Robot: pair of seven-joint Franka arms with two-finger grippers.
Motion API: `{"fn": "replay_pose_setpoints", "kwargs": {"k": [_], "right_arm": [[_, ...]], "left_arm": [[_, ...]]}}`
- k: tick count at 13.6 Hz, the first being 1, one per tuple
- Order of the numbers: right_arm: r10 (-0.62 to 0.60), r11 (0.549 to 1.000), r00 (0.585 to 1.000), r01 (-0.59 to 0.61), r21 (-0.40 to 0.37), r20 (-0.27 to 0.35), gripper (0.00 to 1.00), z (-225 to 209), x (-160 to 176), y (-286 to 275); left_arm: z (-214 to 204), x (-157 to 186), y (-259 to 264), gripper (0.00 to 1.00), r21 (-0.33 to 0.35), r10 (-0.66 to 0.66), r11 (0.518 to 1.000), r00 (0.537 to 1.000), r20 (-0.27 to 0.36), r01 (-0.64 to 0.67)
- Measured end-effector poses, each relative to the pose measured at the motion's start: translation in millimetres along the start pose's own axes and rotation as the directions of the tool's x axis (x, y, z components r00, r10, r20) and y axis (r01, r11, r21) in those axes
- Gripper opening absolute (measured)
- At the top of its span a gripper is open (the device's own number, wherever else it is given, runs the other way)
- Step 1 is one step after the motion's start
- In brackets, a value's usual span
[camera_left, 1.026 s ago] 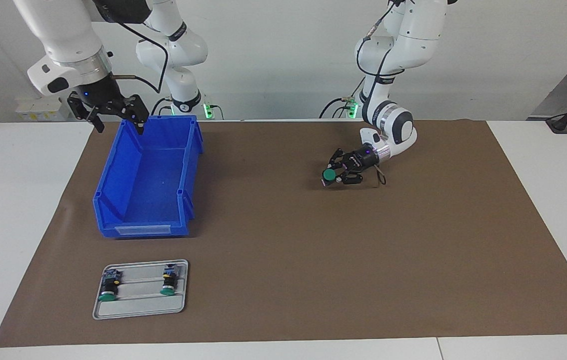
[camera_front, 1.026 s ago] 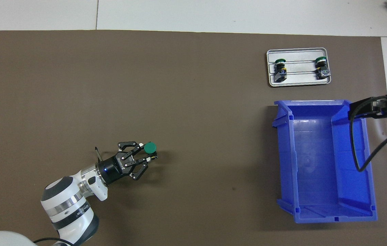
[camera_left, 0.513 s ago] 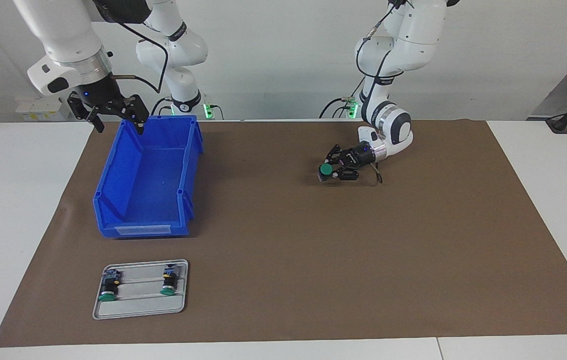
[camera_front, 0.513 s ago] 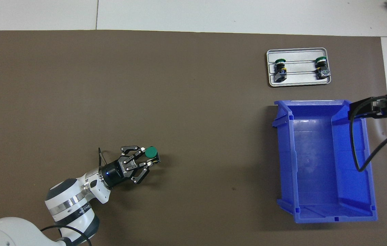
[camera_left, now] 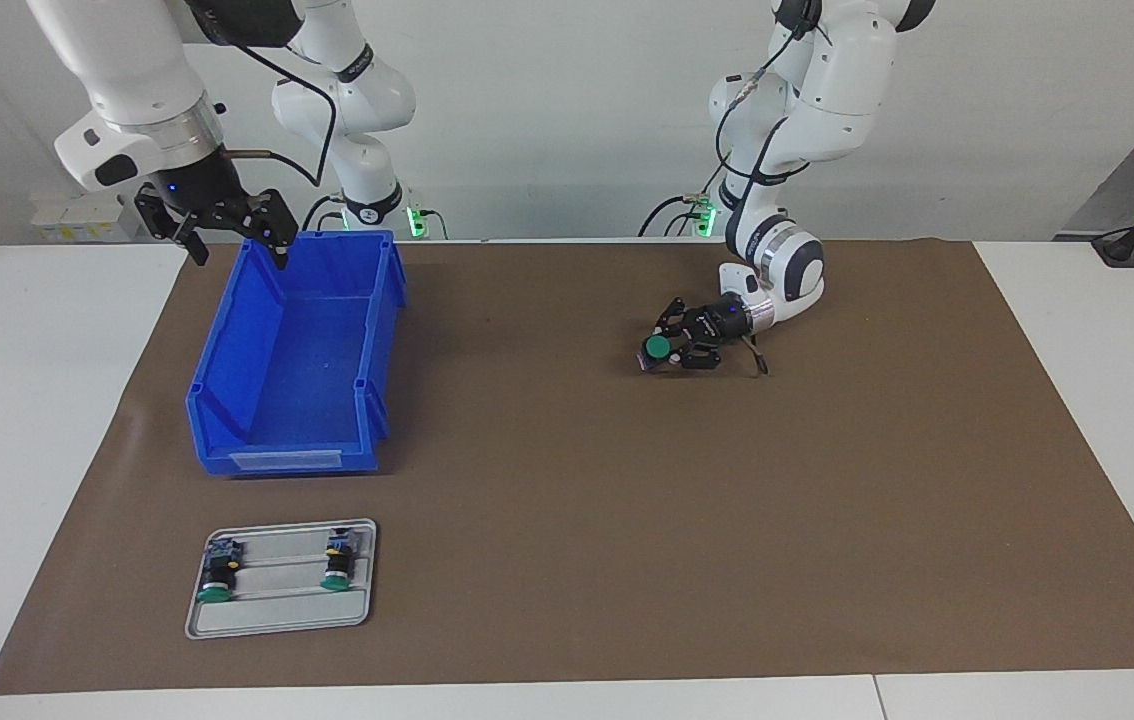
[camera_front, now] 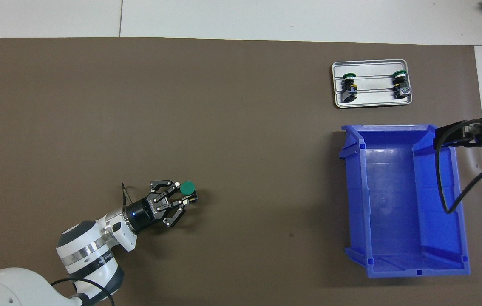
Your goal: Place and press button with both arms
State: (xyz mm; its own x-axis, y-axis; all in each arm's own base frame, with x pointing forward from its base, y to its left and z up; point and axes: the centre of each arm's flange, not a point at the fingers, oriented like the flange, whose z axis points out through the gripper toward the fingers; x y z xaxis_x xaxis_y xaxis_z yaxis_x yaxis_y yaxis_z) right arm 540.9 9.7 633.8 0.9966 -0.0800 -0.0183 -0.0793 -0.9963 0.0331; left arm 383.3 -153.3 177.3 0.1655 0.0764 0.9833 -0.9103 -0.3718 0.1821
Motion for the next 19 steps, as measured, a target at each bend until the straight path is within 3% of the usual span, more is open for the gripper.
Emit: {"fn": "replay_pose_setpoints", "kwargs": {"k": [7,13,16,19], "right_arm": [[0.000,1.000,1.000,0.000,0.000,0.000,1.00,0.0,0.0,0.0],[0.000,1.000,1.000,0.000,0.000,0.000,1.00,0.0,0.0,0.0],[0.000,1.000,1.000,0.000,0.000,0.000,1.00,0.0,0.0,0.0],[0.000,1.000,1.000,0.000,0.000,0.000,1.00,0.0,0.0,0.0]], "left_arm": [[0.7,1.6,-3.4,0.38,-0.073,0.045,0.997,0.996,0.072,-0.040],[1.5,5.6,-3.0,0.40,-0.077,0.060,0.996,0.993,0.102,-0.052],[0.6,5.5,-3.6,0.48,-0.072,0.061,0.996,0.992,0.115,-0.053],[0.5,5.7,-3.3,0.51,-0.071,0.063,0.996,0.990,0.123,-0.055]]}}
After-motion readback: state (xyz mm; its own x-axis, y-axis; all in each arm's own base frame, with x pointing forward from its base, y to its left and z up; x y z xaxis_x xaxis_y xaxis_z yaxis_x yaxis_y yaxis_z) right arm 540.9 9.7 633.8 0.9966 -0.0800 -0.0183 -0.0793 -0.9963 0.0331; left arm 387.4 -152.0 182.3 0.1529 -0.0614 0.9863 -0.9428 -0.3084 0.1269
